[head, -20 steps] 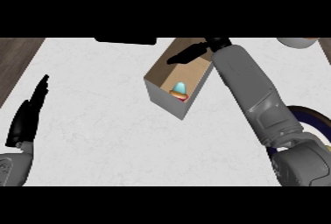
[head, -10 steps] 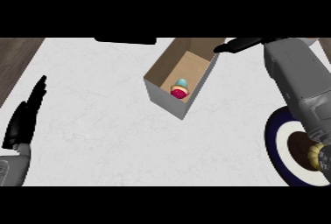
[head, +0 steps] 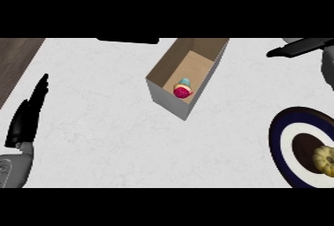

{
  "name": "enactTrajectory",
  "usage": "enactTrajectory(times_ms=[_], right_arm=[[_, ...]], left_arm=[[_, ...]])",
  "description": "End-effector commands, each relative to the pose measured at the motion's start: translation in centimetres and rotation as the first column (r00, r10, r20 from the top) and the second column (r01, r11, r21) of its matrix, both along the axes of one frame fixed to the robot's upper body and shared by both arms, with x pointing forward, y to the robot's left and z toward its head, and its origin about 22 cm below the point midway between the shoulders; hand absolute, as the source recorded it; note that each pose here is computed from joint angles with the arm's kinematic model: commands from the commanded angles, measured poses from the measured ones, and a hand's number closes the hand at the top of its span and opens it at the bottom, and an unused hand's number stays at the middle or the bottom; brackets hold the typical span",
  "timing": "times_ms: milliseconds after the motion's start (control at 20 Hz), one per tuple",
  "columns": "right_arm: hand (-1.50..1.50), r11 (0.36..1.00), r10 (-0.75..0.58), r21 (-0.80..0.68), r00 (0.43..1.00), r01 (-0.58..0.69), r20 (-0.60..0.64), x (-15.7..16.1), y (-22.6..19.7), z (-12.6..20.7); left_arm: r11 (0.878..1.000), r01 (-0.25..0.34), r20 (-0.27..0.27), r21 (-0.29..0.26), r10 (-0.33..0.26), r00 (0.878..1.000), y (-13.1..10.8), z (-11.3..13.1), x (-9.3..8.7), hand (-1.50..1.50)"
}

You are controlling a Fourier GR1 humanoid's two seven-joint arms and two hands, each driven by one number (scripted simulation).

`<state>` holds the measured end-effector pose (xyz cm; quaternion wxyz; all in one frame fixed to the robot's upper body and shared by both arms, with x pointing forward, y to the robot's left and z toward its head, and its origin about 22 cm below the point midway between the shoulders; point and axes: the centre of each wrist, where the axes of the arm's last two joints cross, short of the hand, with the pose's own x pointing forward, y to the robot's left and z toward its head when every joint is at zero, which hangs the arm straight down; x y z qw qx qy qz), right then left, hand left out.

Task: Pick the cupcake from the plate and place it in the cardboard box

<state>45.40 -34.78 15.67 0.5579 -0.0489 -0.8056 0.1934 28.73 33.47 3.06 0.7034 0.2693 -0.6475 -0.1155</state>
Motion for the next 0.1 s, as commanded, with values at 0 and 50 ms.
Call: enactTrajectory(times_ms=[0, 50], right_arm=[[-1.5, 0.999, 0.012, -0.05, 1.0, -0.012, -0.007, -1.0, -3.4, 1.8], [-1.5, 0.997, 0.031, -0.069, 0.999, -0.034, -0.037, -1.8, -4.3, -0.3]], left_arm=[[1.0, 0.017, 0.017, 0.015, -0.017, 1.0, 0.0, 0.0, -0.1, 0.0], [1.0, 0.002, 0.003, 0.001, -0.002, 1.0, -0.5, 0.0, 0.7, 0.0]])
